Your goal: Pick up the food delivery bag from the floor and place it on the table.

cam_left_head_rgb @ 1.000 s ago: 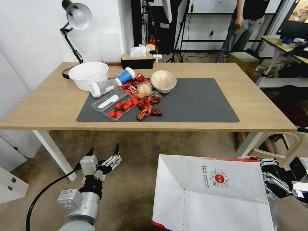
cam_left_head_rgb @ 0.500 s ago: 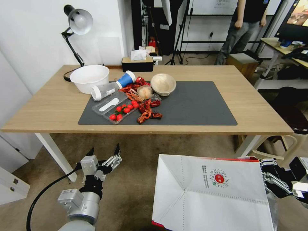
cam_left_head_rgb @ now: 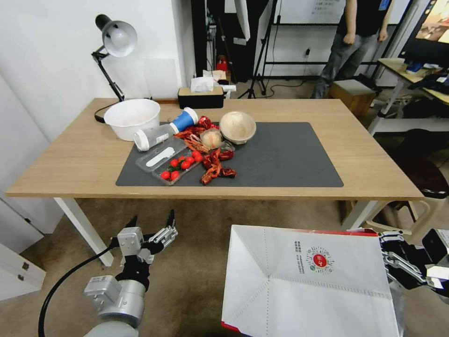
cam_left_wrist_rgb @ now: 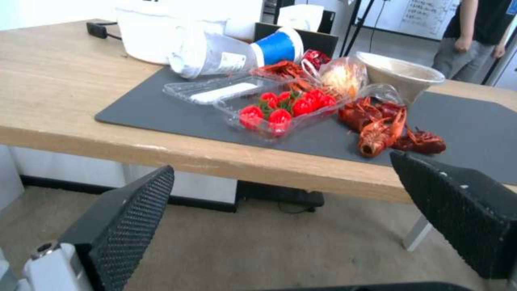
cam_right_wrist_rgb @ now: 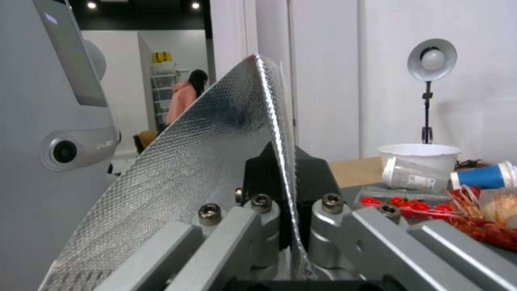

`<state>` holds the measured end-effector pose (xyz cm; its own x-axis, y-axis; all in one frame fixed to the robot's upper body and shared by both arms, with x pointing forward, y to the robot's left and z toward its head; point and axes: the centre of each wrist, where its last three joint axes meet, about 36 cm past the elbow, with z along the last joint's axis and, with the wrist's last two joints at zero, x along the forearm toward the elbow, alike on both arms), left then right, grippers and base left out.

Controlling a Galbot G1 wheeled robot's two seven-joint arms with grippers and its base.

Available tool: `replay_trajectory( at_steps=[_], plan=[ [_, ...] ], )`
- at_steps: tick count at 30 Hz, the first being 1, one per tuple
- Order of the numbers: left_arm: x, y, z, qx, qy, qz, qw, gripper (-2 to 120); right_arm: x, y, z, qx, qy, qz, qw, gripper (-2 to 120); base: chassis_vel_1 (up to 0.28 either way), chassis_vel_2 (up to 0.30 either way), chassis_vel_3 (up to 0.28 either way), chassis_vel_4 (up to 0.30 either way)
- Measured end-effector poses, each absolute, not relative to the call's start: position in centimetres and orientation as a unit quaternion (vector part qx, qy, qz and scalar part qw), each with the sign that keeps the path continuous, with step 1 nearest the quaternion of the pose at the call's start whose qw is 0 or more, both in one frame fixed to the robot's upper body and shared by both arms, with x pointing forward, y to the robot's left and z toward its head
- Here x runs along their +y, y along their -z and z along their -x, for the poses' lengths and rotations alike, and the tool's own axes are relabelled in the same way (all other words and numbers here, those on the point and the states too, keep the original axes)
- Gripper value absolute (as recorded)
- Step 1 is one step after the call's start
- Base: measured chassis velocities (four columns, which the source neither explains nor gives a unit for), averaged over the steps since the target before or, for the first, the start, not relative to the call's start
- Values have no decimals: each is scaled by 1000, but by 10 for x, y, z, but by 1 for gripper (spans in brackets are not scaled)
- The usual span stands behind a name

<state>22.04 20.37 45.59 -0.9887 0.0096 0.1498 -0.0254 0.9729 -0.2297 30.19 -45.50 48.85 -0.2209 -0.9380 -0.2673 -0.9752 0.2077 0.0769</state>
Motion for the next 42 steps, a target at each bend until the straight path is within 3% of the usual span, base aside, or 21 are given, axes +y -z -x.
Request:
replay_trajectory(
  at_steps=[42],
  plan=[
    [206, -452, -221, -991, -112, 8, 77, 100, -457, -497, -303, 791, -114, 592, 99, 0, 0, 0, 0, 0]
  ],
)
